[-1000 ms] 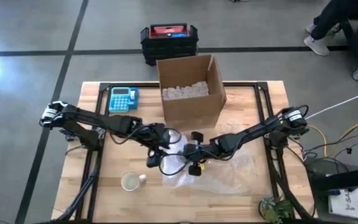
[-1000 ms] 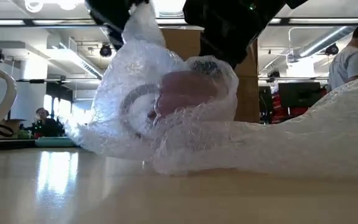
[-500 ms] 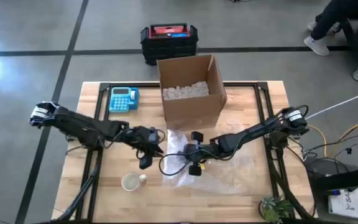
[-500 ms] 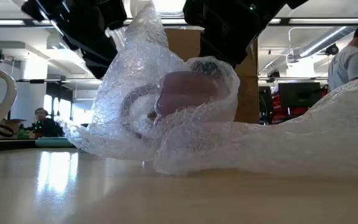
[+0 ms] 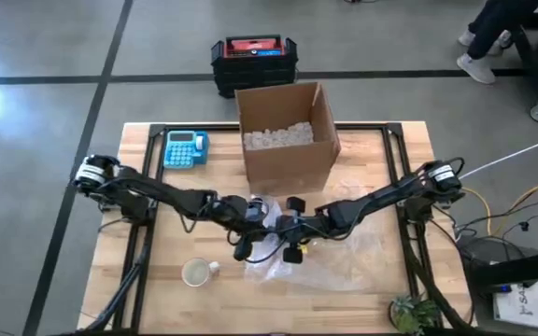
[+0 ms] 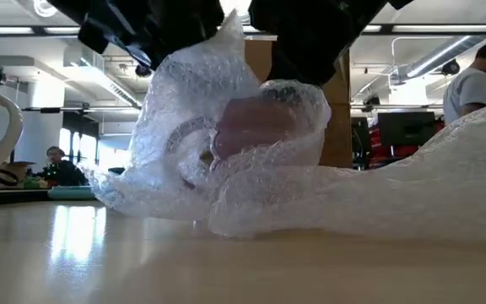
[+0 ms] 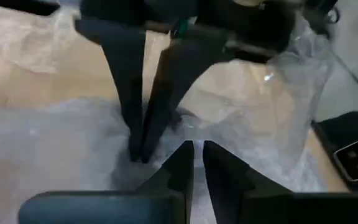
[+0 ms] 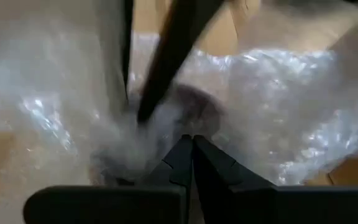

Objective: Wrap mug
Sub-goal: Wrap the purple mug with bubble wrap

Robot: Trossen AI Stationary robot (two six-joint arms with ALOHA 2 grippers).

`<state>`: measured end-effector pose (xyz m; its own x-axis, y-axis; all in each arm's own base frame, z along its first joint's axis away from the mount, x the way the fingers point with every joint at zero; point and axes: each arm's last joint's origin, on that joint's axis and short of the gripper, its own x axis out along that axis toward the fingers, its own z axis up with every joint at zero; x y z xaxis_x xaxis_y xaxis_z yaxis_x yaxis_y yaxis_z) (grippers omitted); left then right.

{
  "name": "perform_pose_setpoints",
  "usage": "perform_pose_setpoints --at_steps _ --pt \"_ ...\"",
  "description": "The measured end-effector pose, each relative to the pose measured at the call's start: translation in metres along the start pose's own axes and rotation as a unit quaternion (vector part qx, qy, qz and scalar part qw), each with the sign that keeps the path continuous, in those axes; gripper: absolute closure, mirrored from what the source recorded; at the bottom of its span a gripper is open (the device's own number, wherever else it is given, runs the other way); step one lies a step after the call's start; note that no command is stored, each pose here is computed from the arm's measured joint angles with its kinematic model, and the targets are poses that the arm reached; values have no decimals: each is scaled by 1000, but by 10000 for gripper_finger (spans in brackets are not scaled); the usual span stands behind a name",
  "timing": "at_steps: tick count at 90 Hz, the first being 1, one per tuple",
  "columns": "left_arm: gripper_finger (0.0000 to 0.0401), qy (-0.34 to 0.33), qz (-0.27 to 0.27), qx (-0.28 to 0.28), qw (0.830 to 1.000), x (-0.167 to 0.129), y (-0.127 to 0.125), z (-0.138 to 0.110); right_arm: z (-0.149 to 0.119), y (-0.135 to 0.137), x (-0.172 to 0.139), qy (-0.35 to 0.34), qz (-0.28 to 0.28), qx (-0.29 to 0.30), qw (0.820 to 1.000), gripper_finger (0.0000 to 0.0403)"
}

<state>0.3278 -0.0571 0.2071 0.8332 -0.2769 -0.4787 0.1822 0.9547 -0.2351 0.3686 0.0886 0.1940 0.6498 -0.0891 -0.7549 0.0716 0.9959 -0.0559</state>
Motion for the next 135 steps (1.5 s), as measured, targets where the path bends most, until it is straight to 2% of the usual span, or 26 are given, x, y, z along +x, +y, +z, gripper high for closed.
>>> perform_pose_setpoints --at_steps 15,26,50,59,67,80,89,100,112,122,135 --pt "379 11 2 -1 1000 5 1 -4 18 -1 -18 13 -2 -4 1000 403" --pt "379 2 1 0 1000 1 1 0 27 1 -21 -9 13 -13 1000 403" --pt "379 27 6 -5 1000 -2 1 -5 15 3 13 5 3 -25 1000 403" --pt "379 39 8 -3 999 -5 -1 2 10 4 21 20 2 -31 999 403" --pt "379 41 10 -3 999 -15 -5 16 4 4 26 41 0 -36 999 403" --pt "379 75 12 4 997 -33 -11 21 7 3 17 37 1 -34 999 403" --pt "379 54 19 11 998 -55 -16 33 6 2 17 42 1 -32 999 403" --pt "379 81 51 6 995 -71 -14 23 6 2 17 43 -1 -33 999 403" --pt "379 56 48 0 997 -76 -12 11 5 2 17 47 -2 -34 998 403" --pt "379 19 41 -10 999 -60 -7 -8 5 2 16 51 -3 -37 998 403" --pt "379 -62 24 -14 998 -41 -2 -15 10 -1 4 63 -4 -35 997 403"
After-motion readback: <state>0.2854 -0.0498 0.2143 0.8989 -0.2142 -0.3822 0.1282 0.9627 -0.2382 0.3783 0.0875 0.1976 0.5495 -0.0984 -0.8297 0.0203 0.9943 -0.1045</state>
